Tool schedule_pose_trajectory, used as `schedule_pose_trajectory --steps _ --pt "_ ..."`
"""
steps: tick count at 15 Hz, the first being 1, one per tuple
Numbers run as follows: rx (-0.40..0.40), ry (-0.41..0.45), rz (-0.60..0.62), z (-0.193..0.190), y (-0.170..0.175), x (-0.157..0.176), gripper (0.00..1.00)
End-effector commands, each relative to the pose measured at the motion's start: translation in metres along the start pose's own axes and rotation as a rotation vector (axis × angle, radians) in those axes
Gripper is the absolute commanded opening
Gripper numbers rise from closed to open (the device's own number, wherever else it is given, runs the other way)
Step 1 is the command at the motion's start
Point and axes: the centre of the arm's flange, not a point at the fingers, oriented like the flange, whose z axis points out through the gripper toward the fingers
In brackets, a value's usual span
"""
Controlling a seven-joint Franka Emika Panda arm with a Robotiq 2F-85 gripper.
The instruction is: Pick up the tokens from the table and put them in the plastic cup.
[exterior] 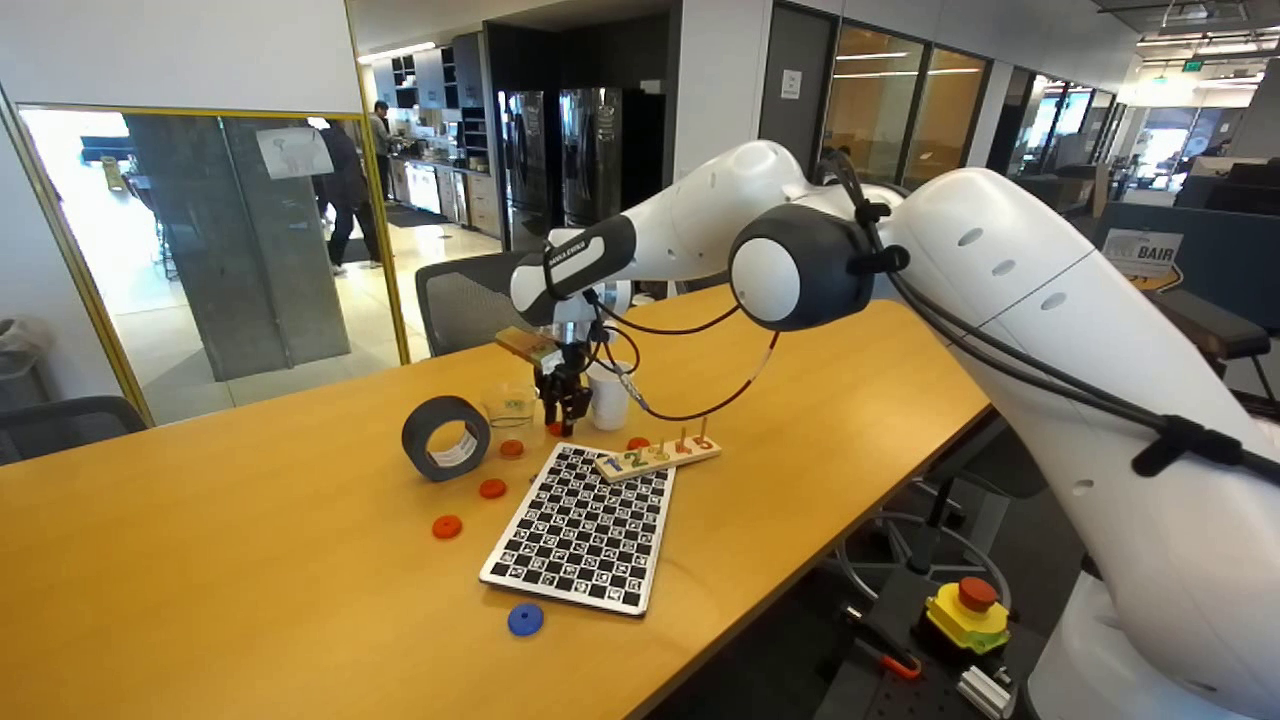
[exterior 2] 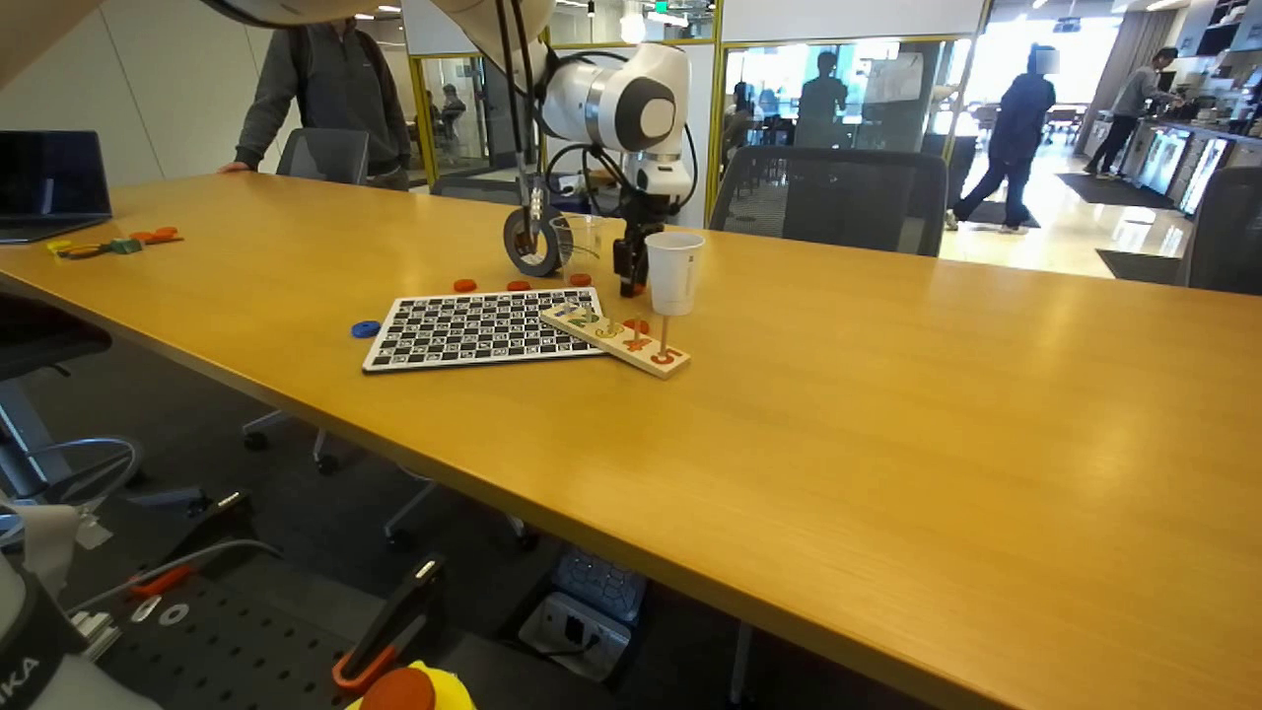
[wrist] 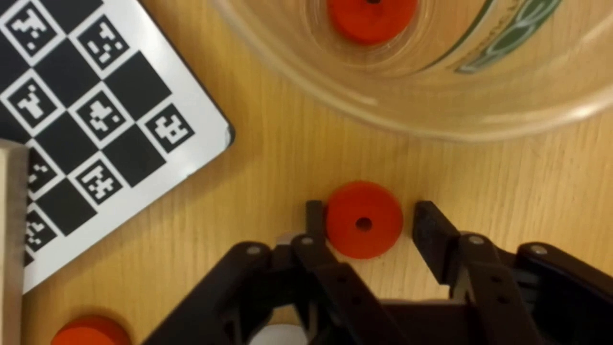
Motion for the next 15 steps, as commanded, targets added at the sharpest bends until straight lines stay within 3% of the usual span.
schedule_pose_trajectory --steps 1,5,11,15 --pt "0.003 0.007 -0.025 -0.004 -0.011 0.000 0.21" --pt "0.018 0.011 -0.053 -0.020 -0.006 -0.003 0.21" --pt "0.105 0.104 -0.093 -0.097 0.008 -0.012 0.21" --pt "0.162 0.083 -0.240 -0.145 0.014 -0.032 0.21"
